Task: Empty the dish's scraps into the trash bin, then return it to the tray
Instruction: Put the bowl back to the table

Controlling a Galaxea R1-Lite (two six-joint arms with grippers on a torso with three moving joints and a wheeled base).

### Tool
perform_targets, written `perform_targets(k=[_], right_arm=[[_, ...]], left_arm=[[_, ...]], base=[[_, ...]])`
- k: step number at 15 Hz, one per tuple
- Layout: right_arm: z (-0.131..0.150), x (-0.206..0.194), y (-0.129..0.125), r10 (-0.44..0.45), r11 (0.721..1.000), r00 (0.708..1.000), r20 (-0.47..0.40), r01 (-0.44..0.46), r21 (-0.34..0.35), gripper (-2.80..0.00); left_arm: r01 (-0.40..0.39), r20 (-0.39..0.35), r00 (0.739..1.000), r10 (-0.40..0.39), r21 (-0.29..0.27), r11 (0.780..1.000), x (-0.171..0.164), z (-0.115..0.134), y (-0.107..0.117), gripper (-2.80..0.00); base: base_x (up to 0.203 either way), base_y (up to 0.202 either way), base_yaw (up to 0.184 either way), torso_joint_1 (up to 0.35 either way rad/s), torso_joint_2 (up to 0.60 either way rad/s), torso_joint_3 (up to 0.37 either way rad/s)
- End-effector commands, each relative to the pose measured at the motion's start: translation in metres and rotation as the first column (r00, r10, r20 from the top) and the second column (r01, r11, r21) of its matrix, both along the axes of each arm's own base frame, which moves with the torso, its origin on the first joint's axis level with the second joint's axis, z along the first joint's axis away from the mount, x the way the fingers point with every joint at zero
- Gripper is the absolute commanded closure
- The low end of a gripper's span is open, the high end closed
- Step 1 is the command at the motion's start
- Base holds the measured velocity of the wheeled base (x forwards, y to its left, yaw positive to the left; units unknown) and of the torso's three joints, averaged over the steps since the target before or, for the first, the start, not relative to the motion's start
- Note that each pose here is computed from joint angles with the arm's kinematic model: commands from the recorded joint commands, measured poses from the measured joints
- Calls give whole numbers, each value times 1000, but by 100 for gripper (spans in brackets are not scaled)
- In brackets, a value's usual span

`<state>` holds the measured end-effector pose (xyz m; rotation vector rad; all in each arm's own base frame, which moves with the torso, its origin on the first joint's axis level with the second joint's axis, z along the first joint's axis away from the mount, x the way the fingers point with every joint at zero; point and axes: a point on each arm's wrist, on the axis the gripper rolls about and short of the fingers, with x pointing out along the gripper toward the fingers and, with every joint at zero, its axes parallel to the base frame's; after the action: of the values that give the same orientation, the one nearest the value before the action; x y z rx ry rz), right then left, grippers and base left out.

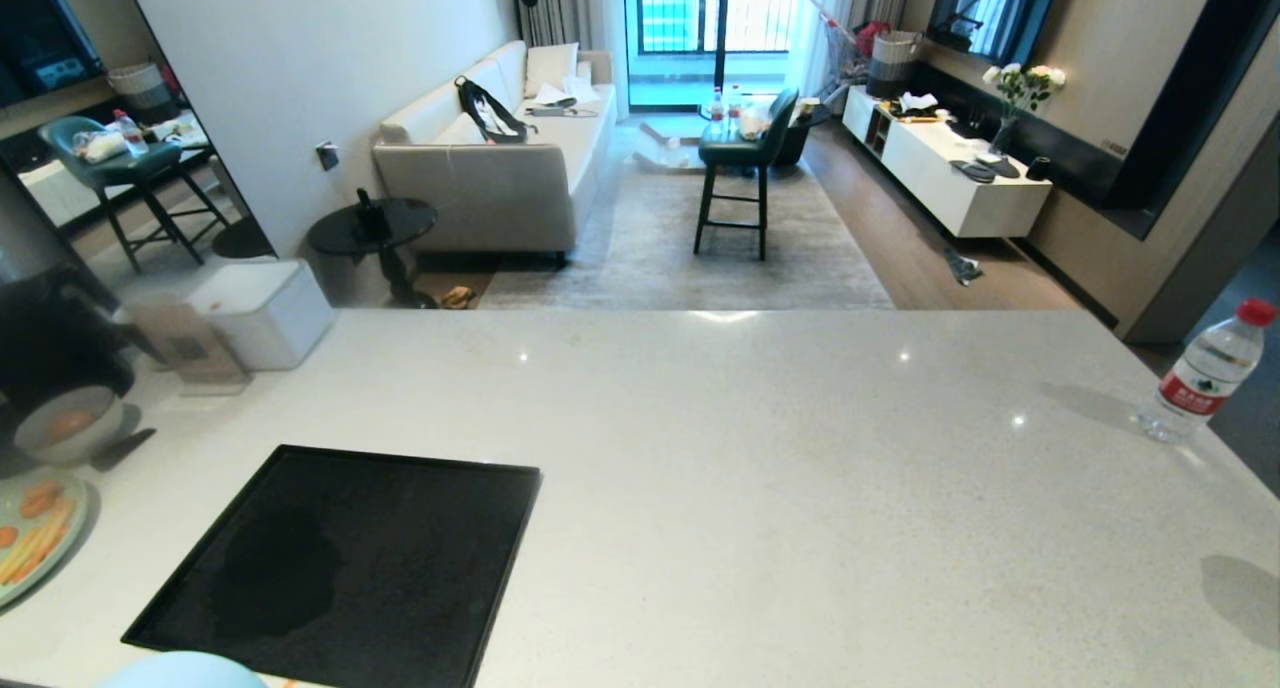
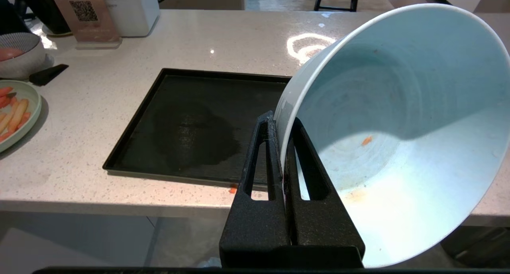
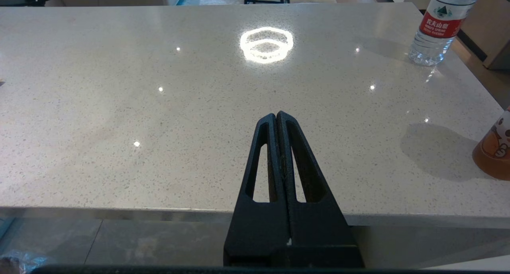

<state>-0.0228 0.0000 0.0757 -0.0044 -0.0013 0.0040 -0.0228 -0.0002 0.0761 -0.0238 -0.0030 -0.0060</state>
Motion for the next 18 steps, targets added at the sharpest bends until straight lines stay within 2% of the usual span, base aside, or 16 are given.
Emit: perform_targets(k=[1,3,5,8,10,13,16,18], right_arm=[[0,0,0,1,1000,1000,1,-1,0,0],[0,0,0,1,1000,1000,0,-1,0,0],[0,0,0,1,1000,1000,0,-1,0,0],[0,0,0,1,1000,1000,0,-1,0,0],[0,0,0,1,1000,1000,0,-1,0,0],[0,0,0,1,1000,1000,0,-1,0,0],[0,0,0,1,1000,1000,0,-1,0,0],[0,0,0,1,1000,1000,0,-1,0,0]], left_arm=[[-3,-38,999,2,-2,1000,2,1,0,0],[1,-116,993,-1,0,1000,8,3,0,0],[6,-184,983,-6,-1,1000,14,15,0,0],[2,-335,942,-2,-2,1000,31,39,0,0],[-7,-451,893,7,0,1000,54,55,0,0],[-44,-609,792,41,9,999,110,76,3,0],[-101,-716,693,83,17,995,182,86,14,0],[-147,-756,645,112,20,989,232,85,28,0]], base=[[0,0,0,0,0,0],[0,0,0,0,0,0],[0,0,0,0,0,0],[0,0,0,0,0,0],[0,0,0,0,0,0],[0,0,0,0,0,0],[0,0,0,0,0,0],[0,0,0,0,0,0]])
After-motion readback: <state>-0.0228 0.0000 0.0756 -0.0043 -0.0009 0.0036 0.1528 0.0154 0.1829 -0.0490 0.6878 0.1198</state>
